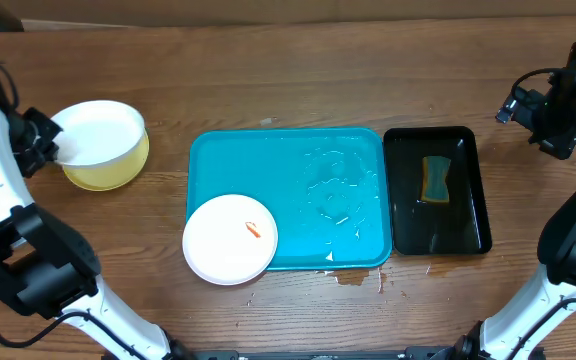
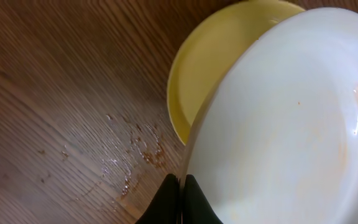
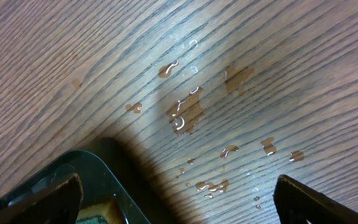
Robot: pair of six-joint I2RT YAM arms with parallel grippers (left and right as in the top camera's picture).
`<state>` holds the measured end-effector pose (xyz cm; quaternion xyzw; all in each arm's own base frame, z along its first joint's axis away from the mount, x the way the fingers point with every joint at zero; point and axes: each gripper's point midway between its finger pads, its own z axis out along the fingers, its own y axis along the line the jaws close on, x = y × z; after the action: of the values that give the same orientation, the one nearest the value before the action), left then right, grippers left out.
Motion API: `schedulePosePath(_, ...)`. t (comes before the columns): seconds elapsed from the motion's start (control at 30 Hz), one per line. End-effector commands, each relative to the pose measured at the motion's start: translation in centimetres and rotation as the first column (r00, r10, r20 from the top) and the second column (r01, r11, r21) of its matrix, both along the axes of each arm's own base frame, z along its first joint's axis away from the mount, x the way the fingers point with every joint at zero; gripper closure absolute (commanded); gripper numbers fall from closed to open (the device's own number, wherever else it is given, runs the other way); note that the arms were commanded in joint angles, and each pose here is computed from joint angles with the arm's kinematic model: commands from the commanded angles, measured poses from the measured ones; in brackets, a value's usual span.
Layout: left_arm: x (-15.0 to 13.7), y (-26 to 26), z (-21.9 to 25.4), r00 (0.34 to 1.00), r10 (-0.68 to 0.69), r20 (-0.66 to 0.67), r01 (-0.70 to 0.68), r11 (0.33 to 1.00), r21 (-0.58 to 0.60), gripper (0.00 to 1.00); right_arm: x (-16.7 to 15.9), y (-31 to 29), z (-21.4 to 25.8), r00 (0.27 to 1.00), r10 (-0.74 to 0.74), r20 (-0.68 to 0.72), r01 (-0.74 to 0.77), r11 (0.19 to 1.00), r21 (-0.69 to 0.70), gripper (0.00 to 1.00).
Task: Clean dirty plates on tray and stack at the side
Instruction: 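Carry the white plate left and stack it on the yellow plate, then release the white plate and move left gripper toward the lower white plate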
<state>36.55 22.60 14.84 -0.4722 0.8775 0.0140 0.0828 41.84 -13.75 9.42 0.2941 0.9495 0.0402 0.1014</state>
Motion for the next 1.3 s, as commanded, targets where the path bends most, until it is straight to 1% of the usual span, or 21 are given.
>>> schedulePosePath(0.0,0.0,0.7,0.6,0.999,0.027,0.029,-0.027,1.0,0.014,0.96,0.4,-0.3,0.9,1.0,-0.008,0.025,0.009,1.0,-0.014,0.0)
schedulePosePath(0.2,0.4,0.7,0.7,0.999,0.022,0.041,-0.023,1.0,0.021,0.95,0.4,-0.3,0.9,1.0,-0.008,0.025,0.009,1.0,-0.014,0.0)
schedulePosePath(0.23,0.5,0.7,0.7,0.999,0.022,0.044,-0.023,0.999,0.023,0.89,0.4,-0.3,0.9,1.0,-0.008,0.025,0.009,1.0,-0.014,0.0)
schedulePosePath(0.27,0.6,0.8,0.7,0.999,0.022,0.049,-0.023,0.999,0.025,0.77,0.4,-0.3,0.9,1.0,-0.008,0.025,0.009,1.0,-0.014,0.0)
schedulePosePath(0.3,0.6,0.8,0.7,0.998,0.022,0.051,-0.023,0.999,0.026,0.44,0.4,-0.3,0.9,1.0,-0.008,0.025,0.009,1.0,-0.014,0.0)
schedulePosePath(0.33,0.6,0.8,0.7,0.998,0.021,0.051,-0.023,0.999,0.026,0.26,0.4,-0.3,0.9,1.0,-0.008,0.025,0.009,1.0,-0.014,0.0)
schedulePosePath(0.37,0.6,0.7,0.7,0.999,0.019,0.049,-0.02,0.999,0.025,0.1,0.4,-0.3,0.9,1.0,-0.008,0.025,0.009,1.0,-0.014,0.0)
schedulePosePath(0.4,0.6,0.7,0.7,0.999,0.015,0.045,-0.016,1.0,0.024,0.07,0.4,-0.3,0.9,1.0,-0.008,0.025,0.009,1.0,-0.014,0.0)
schedulePosePath(0.5,0.2,-0.1,0.5,1.0,0.007,0.026,-0.008,1.0,0.001,0.06,0.4,-0.3,0.9,1.0,-0.008,0.025,0.009,1.0,-0.014,0.0)
schedulePosePath(0.6,0.0,-2.5,0.3,1.0,-0.023,0.011,0.024,0.996,-0.084,0.05,0.4,-0.3,0.9,1.0,-0.008,0.025,0.009,1.0,-0.014,0.0)
schedulePosePath(0.7,-0.6,-4.9,0.1,0.996,-0.084,-0.038,0.078,0.987,-0.137,0.05,0.4,-0.3,0.9,1.0,-0.008,0.025,0.009,1.0,-0.014,0.0)
schedulePosePath(0.8,-1.0,-7.4,-0.3,0.98,-0.182,-0.085,0.166,0.972,-0.166,0.06,0.4,-0.3,0.9,1.0,-0.008,0.025,0.009,1.0,-0.014,0.0)
schedulePosePath(0.9,-1.0,-10.3,-1.3,0.951,-0.283,-0.122,0.257,0.947,-0.193,0.06,0.4,-0.3,0.9,1.0,-0.008,0.025,0.009,1.0,-0.014,0.0)
schedulePosePath(1.03,-1.9,-13.8,-3.6,0.906,-0.378,-0.192,0.333,0.914,-0.231,0.07,0.4,-0.3,0.9,1.0,-0.008,0.025,0.009,1.0,-0.014,0.0)
schedulePosePath(1.13,-3.2,-15.8,-5.8,0.857,-0.437,-0.272,0.382,0.894,-0.232,0.01,0.4,-0.3,0.9,1.0,-0.008,0.025,0.009,1.0,-0.014,0.0)
schedulePosePath(1.17,-3.8,-16.6,-6.5,0.839,-0.458,-0.294,0.396,0.884,-0.246,0.01,0.4,-0.3,0.9,1.0,-0.008,0.025,0.009,1.0,-0.014,0.0)
schedulePosePath(1.23,-5.0,-18.2,-7.5,0.809,-0.491,-0.323,0.411,0.866,-0.286,0.11,0.4,-0.3,0.9,1.0,-0.008,0.025,0.009,1.0,-0.014,0.0)
schedulePosePath(1.27,-5.8,-19.2,-7.8,0.786,-0.518,-0.337,0.423,0.849,-0.317,0.13,0.4,-0.3,0.9,1.0,-0.008,0.025,0.009,1.0,-0.014,0.0)
